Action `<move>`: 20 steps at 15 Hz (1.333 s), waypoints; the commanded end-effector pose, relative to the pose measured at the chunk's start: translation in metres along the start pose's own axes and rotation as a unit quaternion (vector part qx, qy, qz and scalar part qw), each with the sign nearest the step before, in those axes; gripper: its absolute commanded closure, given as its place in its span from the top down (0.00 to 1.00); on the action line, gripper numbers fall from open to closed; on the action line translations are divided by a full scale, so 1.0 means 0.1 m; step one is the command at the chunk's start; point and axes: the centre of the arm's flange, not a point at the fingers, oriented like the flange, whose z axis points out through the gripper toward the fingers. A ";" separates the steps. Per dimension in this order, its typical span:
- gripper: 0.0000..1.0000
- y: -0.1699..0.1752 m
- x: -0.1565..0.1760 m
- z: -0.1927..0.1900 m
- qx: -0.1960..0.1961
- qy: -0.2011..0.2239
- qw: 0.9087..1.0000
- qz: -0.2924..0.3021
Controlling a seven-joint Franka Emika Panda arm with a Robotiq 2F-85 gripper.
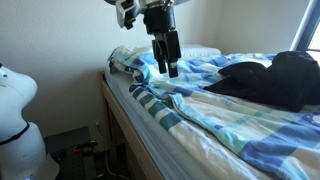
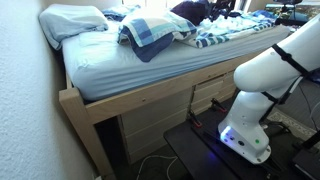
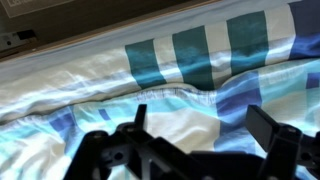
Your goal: Uncover the plushy, put it at the head of the bed, and then cover the blanket
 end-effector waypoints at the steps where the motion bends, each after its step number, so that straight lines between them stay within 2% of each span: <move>1: 1.00 -0.11 -0.05 -0.35 -0.014 0.031 0.999 -0.036; 3: 1.00 -0.26 -0.12 -0.56 -0.021 0.048 0.997 -0.055; 7: 1.00 -0.59 -0.34 -0.99 -0.052 0.092 0.988 -0.112; 9: 1.00 -0.77 -0.43 -1.11 -0.072 0.119 0.980 -0.146; 12: 1.00 -0.99 -0.58 -1.22 -0.077 0.149 0.964 -0.204; 13: 1.00 -1.07 -0.62 -1.25 -0.074 0.156 0.960 -0.221; 15: 1.00 -1.22 -0.71 -1.29 -0.036 0.178 0.949 -0.257; 20: 1.00 -1.53 -0.94 -1.44 0.034 0.216 0.915 -0.338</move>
